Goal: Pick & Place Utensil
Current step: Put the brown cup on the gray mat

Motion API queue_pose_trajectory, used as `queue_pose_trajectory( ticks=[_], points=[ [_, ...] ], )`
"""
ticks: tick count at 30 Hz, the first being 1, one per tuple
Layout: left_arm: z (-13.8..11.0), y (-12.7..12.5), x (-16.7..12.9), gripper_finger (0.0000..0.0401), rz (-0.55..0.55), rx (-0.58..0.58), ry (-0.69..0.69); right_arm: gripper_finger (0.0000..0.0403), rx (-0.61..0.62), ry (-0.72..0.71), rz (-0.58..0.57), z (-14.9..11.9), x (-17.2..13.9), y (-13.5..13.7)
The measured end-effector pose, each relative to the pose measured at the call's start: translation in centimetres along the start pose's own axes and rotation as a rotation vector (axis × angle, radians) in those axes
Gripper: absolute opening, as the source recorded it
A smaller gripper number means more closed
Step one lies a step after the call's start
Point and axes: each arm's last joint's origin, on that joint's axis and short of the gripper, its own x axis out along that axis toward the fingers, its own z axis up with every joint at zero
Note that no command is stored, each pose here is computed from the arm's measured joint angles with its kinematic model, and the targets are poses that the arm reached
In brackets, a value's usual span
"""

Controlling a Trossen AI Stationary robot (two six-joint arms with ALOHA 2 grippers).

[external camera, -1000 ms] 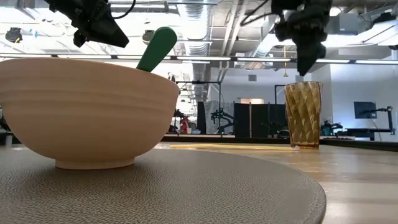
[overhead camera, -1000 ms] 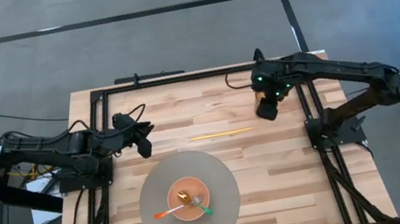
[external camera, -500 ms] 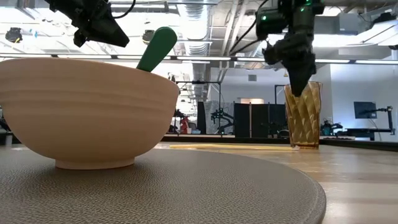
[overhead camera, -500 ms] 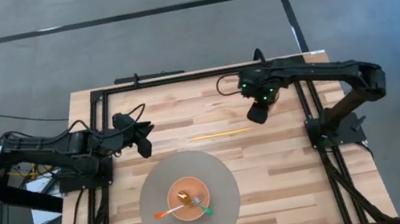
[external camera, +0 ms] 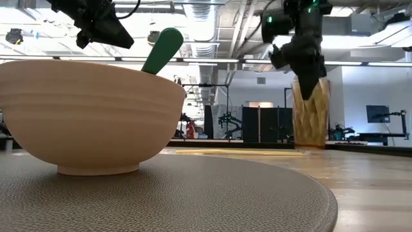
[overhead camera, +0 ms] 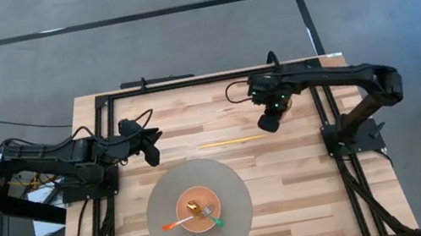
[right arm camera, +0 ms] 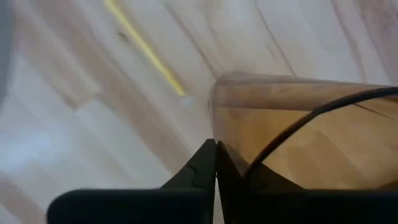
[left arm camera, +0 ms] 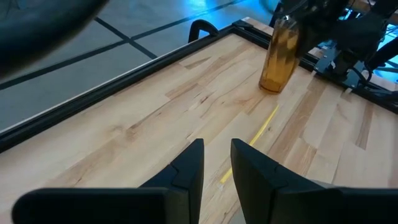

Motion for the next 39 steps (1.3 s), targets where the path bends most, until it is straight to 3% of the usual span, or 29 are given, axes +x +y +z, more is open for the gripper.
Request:
queue_pose_trajectory(
  ticks=[4,10,21,24,32,39],
  points=[
    [0.0,0.0,0.0,0.0081,-0.001,-0.002,-0.002,0.0006,-0.038,-0.063,0.027,0.1,-1.7,2.0],
    [0.1,0.0,0.0,0.0081,0.004,-0.004,-0.007,0.0005,-0.2,-0.161,0.085,-0.7,-4.0,6.5],
    [0.1,0.0,0.0,0.0081,0.001,-0.008,-0.013,0.0007,-0.894,-0.439,0.188,-2.3,-3.8,15.6],
    [0.1,-0.1,0.0,0.0081,0.001,-0.009,-0.014,0.0004,-1.042,-0.402,0.168,-2.7,-2.4,17.0],
    [0.0,-0.2,0.2,0.0081,0.005,0.001,-0.006,0.001,-1.108,-0.276,0.203,-1.8,1.5,18.5],
    [0.0,-0.3,0.4,0.0081,0.006,0.003,-0.004,0.0012,-1.185,-0.302,0.247,-1.3,2.3,19.2]
  ],
)
